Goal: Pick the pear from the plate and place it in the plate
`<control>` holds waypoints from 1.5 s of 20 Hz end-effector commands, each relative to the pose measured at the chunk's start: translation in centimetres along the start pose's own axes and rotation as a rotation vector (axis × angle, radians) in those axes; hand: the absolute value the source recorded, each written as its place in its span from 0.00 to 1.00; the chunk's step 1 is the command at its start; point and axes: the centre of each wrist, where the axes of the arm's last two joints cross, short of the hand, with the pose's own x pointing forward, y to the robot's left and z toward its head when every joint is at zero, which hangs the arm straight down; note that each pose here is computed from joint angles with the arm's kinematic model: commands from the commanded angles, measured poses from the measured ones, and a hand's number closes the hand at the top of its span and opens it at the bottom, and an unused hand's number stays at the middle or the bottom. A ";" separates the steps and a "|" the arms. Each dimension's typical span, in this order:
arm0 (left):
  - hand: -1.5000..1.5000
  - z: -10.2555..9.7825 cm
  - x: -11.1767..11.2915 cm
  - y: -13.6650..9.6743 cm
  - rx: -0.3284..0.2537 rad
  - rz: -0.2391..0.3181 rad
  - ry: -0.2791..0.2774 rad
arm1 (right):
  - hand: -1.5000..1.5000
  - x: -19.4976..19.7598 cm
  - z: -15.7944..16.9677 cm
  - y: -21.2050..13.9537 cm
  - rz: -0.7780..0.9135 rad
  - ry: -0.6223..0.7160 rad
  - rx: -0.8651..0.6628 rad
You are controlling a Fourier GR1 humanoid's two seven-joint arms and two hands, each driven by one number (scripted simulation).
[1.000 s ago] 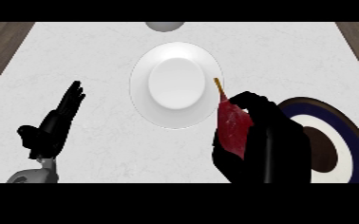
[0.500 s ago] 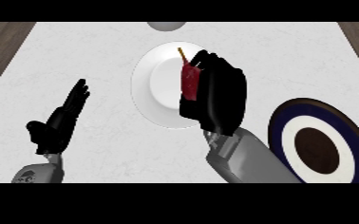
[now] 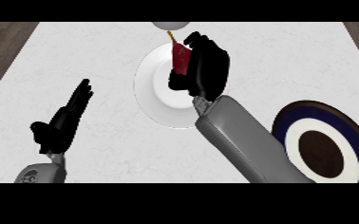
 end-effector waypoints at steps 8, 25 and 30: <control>0.50 -1.1 0.2 0.6 -0.006 -0.022 -0.006 | 0.00 -0.7 -2.5 3.2 -0.198 0.269 -0.048; 0.50 1.3 -0.6 -0.1 0.040 -0.002 0.013 | 0.00 -11.5 4.9 -0.3 -0.675 0.245 -0.240; 0.50 0.7 0.6 1.1 0.048 0.004 0.012 | 0.00 -15.1 8.0 -3.8 -0.688 0.166 -0.221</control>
